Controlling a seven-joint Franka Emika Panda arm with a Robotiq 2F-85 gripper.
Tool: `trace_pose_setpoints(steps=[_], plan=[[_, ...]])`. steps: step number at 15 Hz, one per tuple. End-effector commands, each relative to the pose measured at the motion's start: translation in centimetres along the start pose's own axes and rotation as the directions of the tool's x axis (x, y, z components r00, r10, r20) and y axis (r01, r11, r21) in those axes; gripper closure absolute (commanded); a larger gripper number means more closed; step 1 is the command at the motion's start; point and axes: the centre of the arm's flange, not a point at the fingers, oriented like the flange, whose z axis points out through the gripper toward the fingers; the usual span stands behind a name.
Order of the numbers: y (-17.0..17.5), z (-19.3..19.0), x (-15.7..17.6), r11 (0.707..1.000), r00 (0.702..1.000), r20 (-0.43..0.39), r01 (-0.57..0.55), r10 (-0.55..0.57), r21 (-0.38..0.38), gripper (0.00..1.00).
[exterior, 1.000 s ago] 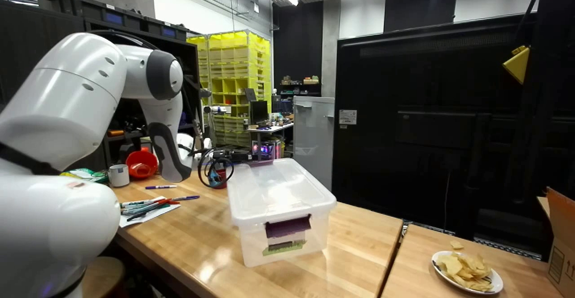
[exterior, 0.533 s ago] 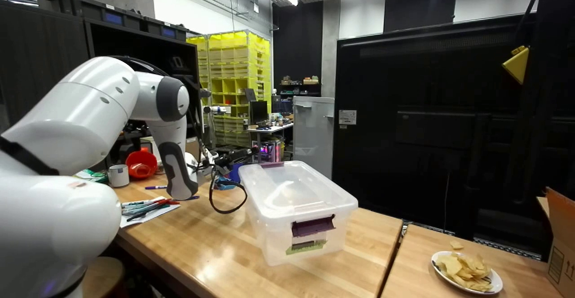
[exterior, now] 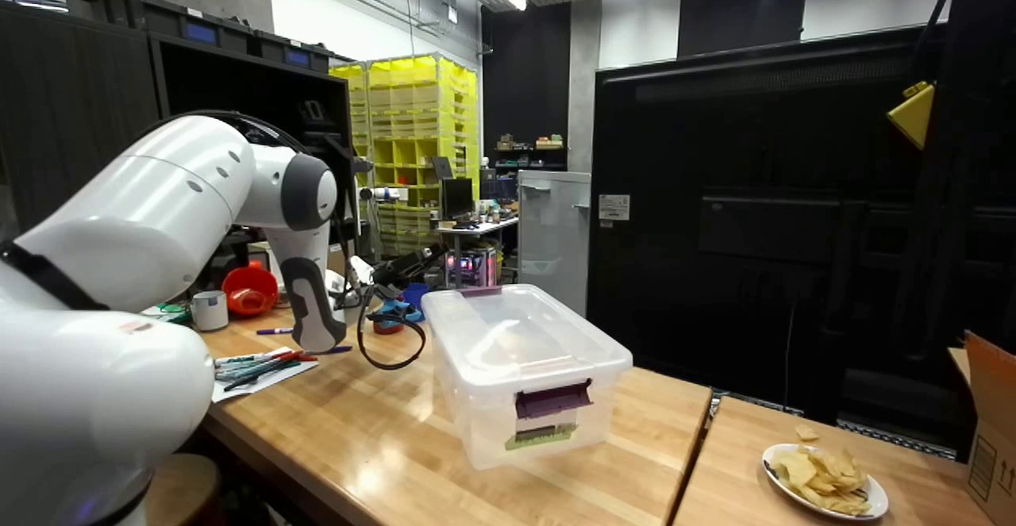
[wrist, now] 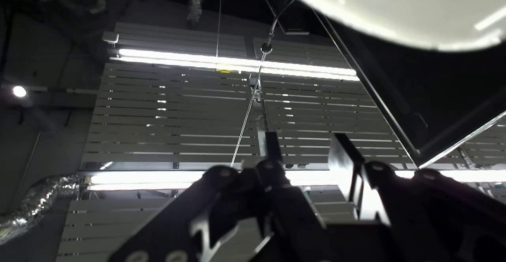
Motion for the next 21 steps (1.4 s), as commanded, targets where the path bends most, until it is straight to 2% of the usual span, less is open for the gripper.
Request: trace_pose_setpoints(steps=[1,3,5,8,12,14,16,19,21], plan=[[0.9,-0.5,2.0,0.997,0.989,0.143,0.029,-0.040,0.078,0.36],[0.5,-1.0,2.3,0.987,0.973,0.221,0.025,-0.060,0.157,0.33],[0.0,-0.5,2.8,0.975,0.950,0.303,0.004,-0.073,0.224,0.21],[-0.3,1.5,3.8,0.952,0.899,0.426,-0.033,-0.104,0.304,0.02],[-0.4,6.3,5.8,0.917,0.801,0.579,-0.103,-0.153,0.385,0.00],[-0.3,9.2,6.7,0.899,0.737,0.651,-0.143,-0.182,0.414,0.00],[0.0,12.1,7.5,0.881,0.660,0.719,-0.184,-0.217,0.435,0.00],[0.4,15.8,8.0,0.856,0.523,0.805,-0.244,-0.280,0.456,0.00],[0.5,17.7,7.8,0.843,0.420,0.847,-0.277,-0.326,0.461,0.00]])
